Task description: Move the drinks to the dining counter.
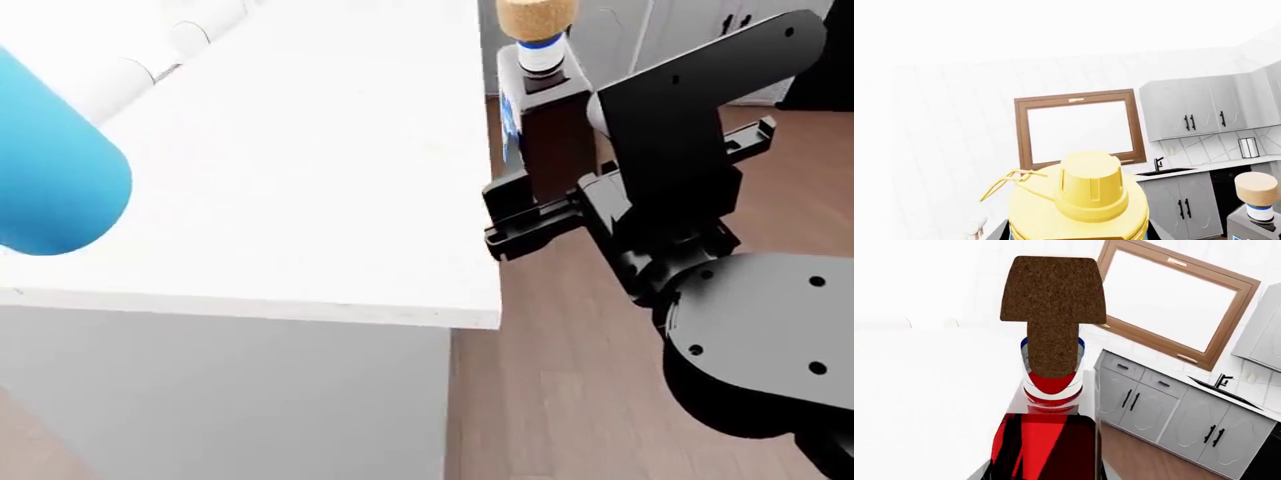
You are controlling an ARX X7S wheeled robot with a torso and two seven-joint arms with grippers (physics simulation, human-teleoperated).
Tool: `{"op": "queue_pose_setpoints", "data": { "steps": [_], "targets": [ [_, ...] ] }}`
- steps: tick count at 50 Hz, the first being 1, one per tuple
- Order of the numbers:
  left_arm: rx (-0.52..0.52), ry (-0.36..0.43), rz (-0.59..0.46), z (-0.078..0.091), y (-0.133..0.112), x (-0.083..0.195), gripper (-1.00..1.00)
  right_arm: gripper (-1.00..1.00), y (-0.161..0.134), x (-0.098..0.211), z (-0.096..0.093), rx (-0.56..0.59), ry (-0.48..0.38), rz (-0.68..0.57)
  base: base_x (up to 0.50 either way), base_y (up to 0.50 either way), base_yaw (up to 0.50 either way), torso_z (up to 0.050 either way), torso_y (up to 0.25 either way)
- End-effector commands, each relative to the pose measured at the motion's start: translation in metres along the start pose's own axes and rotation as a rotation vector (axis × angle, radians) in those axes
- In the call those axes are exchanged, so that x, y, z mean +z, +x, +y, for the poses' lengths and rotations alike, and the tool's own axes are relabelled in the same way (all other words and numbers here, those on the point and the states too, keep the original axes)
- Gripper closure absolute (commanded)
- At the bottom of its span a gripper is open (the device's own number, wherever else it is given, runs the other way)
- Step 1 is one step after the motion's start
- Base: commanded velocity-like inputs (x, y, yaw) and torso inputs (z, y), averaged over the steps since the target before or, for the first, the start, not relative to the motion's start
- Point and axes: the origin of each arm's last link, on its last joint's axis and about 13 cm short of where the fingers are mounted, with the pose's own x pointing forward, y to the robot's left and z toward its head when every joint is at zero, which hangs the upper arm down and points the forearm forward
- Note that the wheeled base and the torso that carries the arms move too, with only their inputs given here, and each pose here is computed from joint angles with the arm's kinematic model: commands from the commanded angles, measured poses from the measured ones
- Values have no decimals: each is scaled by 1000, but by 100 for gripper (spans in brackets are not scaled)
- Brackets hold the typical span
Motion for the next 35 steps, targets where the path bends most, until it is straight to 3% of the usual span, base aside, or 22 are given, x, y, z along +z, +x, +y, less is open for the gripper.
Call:
{"op": "queue_pose_setpoints", "data": {
  "steps": [1,35],
  "targets": [
    [23,-15,-22,1,-2,2,100,100,3,6,-6,-74,-25,-37,-518,269,0,0,10],
    [19,-20,-14,1,-1,-1,100,100,1,3,-7,-77,-20,-34,-518,268,0,1,3]
  ]
}}
